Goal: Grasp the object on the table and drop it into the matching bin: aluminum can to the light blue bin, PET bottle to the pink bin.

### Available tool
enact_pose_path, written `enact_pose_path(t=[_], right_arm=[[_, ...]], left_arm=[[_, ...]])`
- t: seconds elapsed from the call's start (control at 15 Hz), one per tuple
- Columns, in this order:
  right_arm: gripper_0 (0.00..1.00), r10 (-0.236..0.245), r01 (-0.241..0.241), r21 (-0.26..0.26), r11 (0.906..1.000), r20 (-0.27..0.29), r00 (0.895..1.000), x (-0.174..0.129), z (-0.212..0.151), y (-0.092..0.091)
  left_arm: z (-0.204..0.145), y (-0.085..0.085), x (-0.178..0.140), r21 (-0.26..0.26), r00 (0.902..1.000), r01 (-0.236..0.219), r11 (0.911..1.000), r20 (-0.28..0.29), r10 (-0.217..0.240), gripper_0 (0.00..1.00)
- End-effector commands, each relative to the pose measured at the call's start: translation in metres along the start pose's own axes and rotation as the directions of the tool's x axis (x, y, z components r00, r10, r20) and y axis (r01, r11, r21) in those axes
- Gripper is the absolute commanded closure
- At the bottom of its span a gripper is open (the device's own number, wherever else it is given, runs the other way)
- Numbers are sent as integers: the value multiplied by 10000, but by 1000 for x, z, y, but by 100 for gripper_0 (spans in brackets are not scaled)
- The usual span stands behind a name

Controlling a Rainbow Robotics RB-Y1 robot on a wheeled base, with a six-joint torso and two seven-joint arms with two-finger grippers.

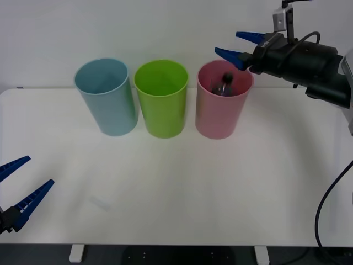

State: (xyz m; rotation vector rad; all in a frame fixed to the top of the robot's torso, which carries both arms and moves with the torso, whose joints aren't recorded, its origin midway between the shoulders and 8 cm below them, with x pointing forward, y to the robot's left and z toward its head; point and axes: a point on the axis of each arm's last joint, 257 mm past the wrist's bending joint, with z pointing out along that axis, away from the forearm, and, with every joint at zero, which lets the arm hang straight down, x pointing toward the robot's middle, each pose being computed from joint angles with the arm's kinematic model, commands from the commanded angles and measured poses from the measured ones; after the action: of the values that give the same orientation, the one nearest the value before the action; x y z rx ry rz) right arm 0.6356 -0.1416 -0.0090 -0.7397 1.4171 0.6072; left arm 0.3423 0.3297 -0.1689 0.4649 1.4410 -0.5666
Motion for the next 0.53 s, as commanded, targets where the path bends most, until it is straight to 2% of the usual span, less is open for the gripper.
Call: enact_pose_path(t=[0.07,0.4,0.53], right_arm=[[0,-29,30,-42,10000,64,10000,-2,-4,-1],[0,38,-37,-39,10000,262,9996,-2,-22,-7],[0,-81,80,44,10000,394,9992,-4,-32,-9]], left_arm=[[0,0,0,0,10000,0,10000,0,0,0],[0,0,0,0,10000,0,10000,0,0,0],[0,0,0,0,10000,0,10000,0,0,0]])
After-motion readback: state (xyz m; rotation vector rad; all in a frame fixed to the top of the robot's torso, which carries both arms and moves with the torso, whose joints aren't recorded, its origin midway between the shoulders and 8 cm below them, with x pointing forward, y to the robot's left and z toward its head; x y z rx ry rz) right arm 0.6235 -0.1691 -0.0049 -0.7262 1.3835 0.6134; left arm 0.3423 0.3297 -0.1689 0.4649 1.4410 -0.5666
